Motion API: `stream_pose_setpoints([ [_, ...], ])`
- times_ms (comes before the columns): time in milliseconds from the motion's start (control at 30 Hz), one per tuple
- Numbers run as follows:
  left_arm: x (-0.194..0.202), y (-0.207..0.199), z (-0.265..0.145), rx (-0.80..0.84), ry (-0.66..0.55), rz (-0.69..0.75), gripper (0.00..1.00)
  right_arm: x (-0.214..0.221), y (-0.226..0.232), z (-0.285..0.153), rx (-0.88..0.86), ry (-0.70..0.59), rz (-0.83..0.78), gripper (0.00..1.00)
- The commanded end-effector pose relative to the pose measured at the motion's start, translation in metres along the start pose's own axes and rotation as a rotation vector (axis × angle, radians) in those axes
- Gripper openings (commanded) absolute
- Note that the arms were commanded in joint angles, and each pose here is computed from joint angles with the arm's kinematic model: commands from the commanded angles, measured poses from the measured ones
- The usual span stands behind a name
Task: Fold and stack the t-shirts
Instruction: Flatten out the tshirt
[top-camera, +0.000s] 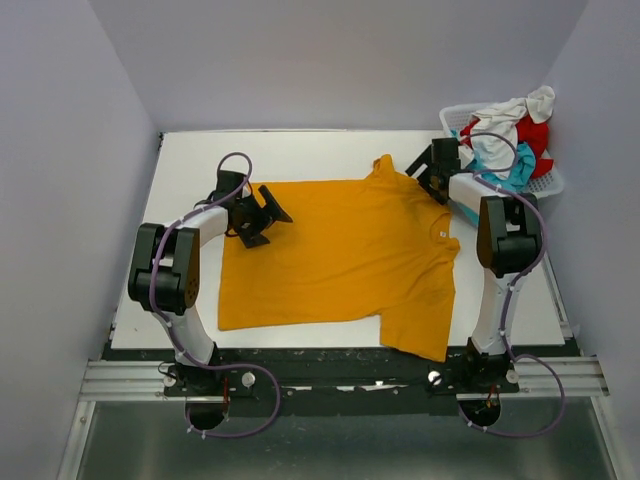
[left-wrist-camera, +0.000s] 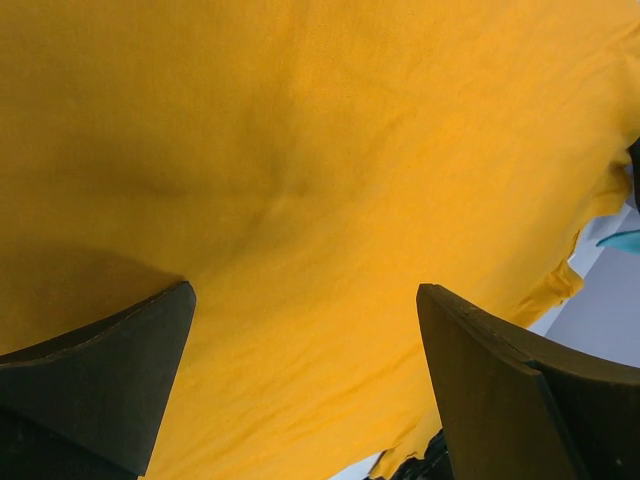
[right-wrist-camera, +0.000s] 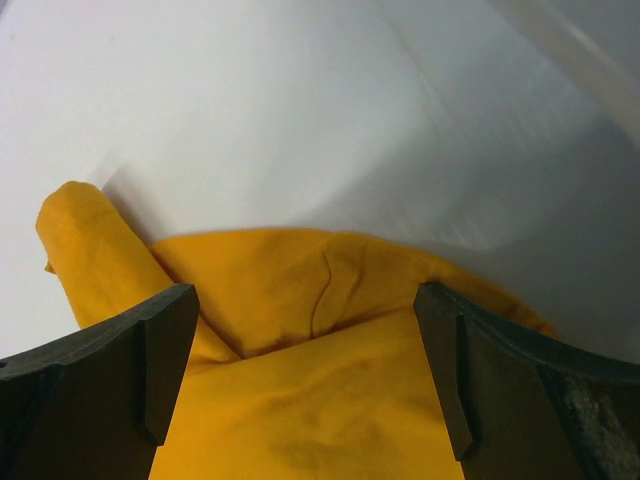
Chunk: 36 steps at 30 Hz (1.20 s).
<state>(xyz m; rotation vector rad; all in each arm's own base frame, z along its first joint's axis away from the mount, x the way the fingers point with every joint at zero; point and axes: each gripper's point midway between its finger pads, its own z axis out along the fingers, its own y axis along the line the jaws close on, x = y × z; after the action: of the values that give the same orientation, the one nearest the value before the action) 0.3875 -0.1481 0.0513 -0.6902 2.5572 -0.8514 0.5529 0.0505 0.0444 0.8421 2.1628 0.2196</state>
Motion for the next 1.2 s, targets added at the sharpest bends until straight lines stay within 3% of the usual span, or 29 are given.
stream_pose_setpoints([
  [0, 0.028, 0.03, -0.001, -0.091, 0.078, -0.047, 0.99, 0.017, -0.053, -0.019, 0.194, 0.057, -0.035, 1.0],
  [167, 0.024, 0.026, -0.003, -0.08, 0.063, -0.029, 0.99, 0.02, 0.04, -0.034, -0.203, 0.045, -0.334, 1.0],
  [533, 0.015, 0.019, -0.01, -0.08, 0.032, 0.014, 0.99, 0.038, 0.116, 0.0, -0.452, 0.079, -0.358, 1.0],
  [633, 0.017, 0.02, -0.01, -0.082, 0.041, 0.017, 0.99, 0.033, 0.105, 0.009, -0.337, 0.068, -0.337, 1.0],
  [767, 0.015, 0.019, -0.014, -0.09, 0.034, 0.023, 0.99, 0.027, 0.048, 0.015, -0.057, 0.023, -0.289, 1.0],
  [933, 0.016, 0.02, -0.015, -0.09, 0.034, 0.027, 0.99, 0.058, 0.053, 0.018, -0.169, 0.151, -0.314, 1.0],
  [1167, 0.016, 0.019, -0.018, -0.091, 0.031, 0.038, 0.99, 0.047, -0.03, 0.016, 0.134, 0.123, -0.158, 1.0],
])
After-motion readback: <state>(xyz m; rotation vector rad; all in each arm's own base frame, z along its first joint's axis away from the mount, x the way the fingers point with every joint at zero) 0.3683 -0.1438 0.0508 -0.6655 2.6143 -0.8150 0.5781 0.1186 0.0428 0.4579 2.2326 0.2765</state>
